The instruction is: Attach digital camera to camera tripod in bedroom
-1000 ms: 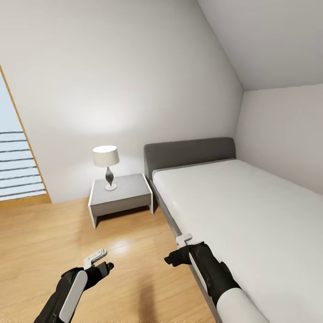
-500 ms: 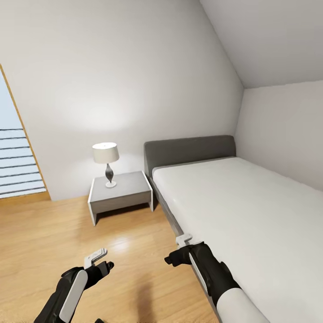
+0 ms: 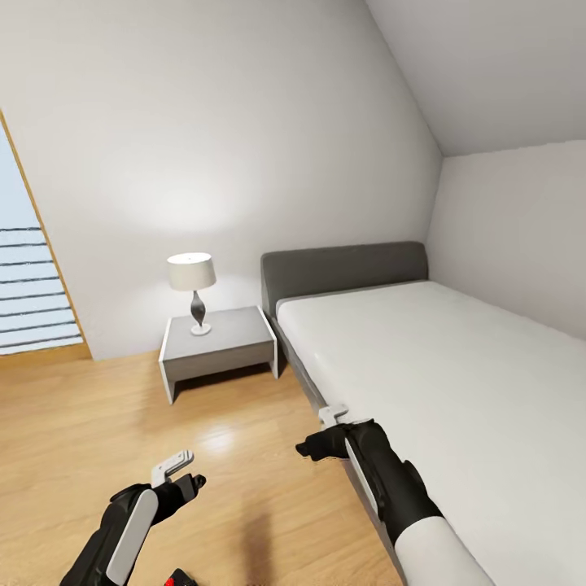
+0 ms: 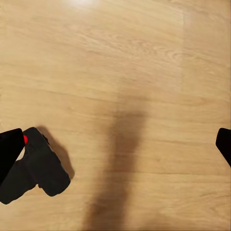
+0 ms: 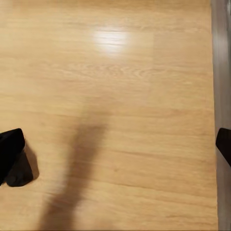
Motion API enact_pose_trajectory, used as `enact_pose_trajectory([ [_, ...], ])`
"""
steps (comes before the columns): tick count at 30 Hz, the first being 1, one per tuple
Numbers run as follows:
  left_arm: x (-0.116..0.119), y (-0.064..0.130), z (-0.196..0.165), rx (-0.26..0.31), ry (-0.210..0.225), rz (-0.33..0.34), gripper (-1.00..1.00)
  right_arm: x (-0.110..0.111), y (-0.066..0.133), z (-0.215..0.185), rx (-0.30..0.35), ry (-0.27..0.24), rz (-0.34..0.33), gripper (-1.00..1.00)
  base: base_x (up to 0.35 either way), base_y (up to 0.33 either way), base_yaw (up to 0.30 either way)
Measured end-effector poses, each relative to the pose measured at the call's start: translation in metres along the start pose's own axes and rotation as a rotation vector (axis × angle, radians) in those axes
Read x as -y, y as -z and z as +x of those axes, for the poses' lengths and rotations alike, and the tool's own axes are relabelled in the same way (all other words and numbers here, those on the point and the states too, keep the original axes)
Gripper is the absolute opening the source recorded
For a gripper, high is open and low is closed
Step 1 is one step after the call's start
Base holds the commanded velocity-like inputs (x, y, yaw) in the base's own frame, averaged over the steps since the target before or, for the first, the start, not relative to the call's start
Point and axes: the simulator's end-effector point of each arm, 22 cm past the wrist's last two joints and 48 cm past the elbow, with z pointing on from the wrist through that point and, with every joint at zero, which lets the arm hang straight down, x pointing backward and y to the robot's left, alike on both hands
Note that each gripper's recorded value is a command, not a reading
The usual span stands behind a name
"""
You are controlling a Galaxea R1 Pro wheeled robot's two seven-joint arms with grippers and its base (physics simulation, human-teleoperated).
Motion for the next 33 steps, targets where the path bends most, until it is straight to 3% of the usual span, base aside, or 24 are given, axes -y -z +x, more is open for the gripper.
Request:
enact_pose_trajectory([
  [4, -0.004, -0.006, 0.006, 0.001, 0.001, 0.001, 1.0, -0.015, 0.017, -0.024, 0.057, 0.006, -0.061, 1.0, 0.0, 0.0, 0.0],
  [9, -0.008, -0.013, 0.013, 0.002, 0.001, 0.001, 1.0, -0.03, 0.024, -0.03, 0.088, 0.014, -0.125, 1.0, 0.0, 0.0, 0.0],
  [33, -0.03, -0.046, 0.05, -0.069, 0.003, -0.039, 1.0, -0.027, -0.014, 0.009, 0.022, -0.019, -0.155, 1.0, 0.0, 0.0, 0.0],
])
